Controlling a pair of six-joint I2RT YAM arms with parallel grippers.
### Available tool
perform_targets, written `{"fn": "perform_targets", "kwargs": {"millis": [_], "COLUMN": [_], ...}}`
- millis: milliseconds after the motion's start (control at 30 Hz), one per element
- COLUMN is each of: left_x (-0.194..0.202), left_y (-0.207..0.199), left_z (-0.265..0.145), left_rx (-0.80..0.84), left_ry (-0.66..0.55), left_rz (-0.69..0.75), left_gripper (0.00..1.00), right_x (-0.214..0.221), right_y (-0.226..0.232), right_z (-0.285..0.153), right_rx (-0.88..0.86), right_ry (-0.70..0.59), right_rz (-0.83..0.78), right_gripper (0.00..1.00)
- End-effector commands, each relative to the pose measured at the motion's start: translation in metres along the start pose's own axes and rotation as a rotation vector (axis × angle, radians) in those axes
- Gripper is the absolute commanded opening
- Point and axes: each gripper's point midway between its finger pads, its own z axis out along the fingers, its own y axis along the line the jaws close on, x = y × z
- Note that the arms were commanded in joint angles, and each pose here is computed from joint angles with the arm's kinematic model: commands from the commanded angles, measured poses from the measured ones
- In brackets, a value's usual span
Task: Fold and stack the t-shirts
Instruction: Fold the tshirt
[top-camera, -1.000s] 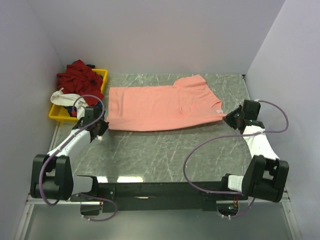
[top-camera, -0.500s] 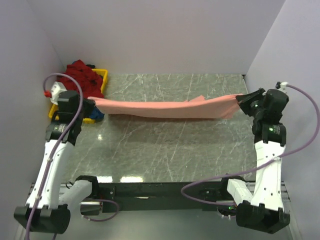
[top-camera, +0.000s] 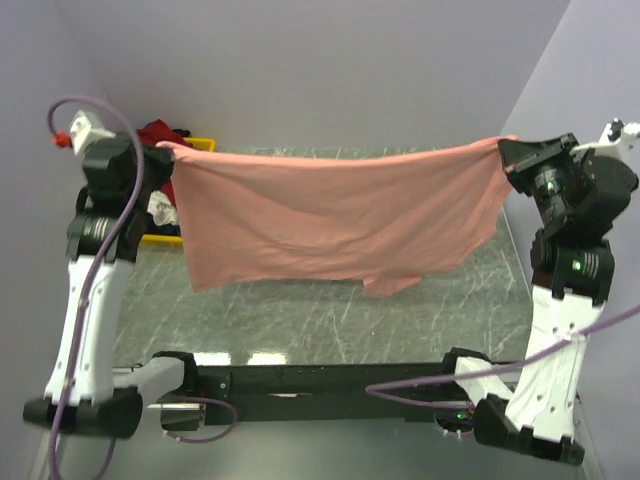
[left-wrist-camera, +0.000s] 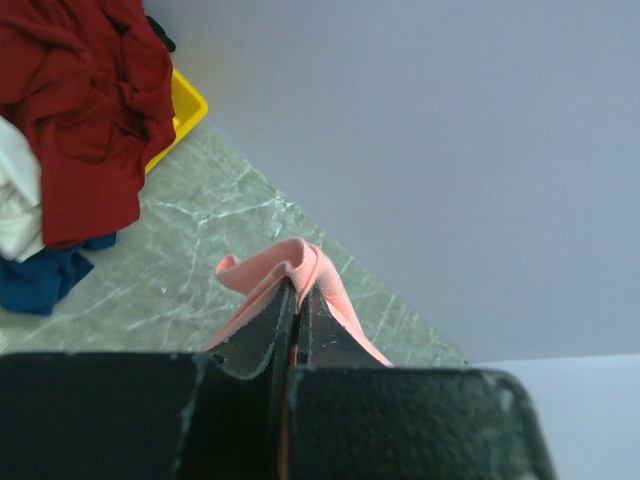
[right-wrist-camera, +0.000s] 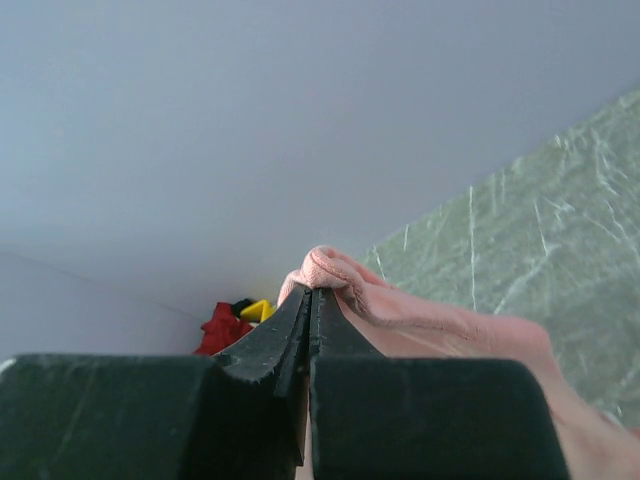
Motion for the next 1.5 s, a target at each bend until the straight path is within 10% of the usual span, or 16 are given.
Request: {"fn": "perform_targets", "kwargs": {"millis": [0, 300, 667, 1467], "left_x": [-0.007, -0.02, -0.03, 0.245], "left_y": [-0.016, -0.071, -0.092, 0.255], "left_z": [0.048, 0.166, 0.18, 0.056], "left_rx": [0.014, 0.129, 0.195, -0.463], "left_ry": [-0.021, -0.004, -0.02, 0.439], "left_rz": [0.022, 0.01, 0.027, -0.096], "left_gripper": [0.0, 0.0, 0.0, 0.0], "right_x": [-0.022, -0.053, -0.062, 0.295], "right_y": [0.008, 0.023, 0.031, -0.321], "right_z": [0.044, 0.144, 0.156, 0.013], "right_rx": [-0.054, -0.158, -0.186, 0.639], "right_ry": [-0.049, -0.062, -0.077, 0.573], "right_rz": [0.004, 0.03, 0.029, 0.169], "right_gripper": [0.0, 0.0, 0.0, 0.0]}}
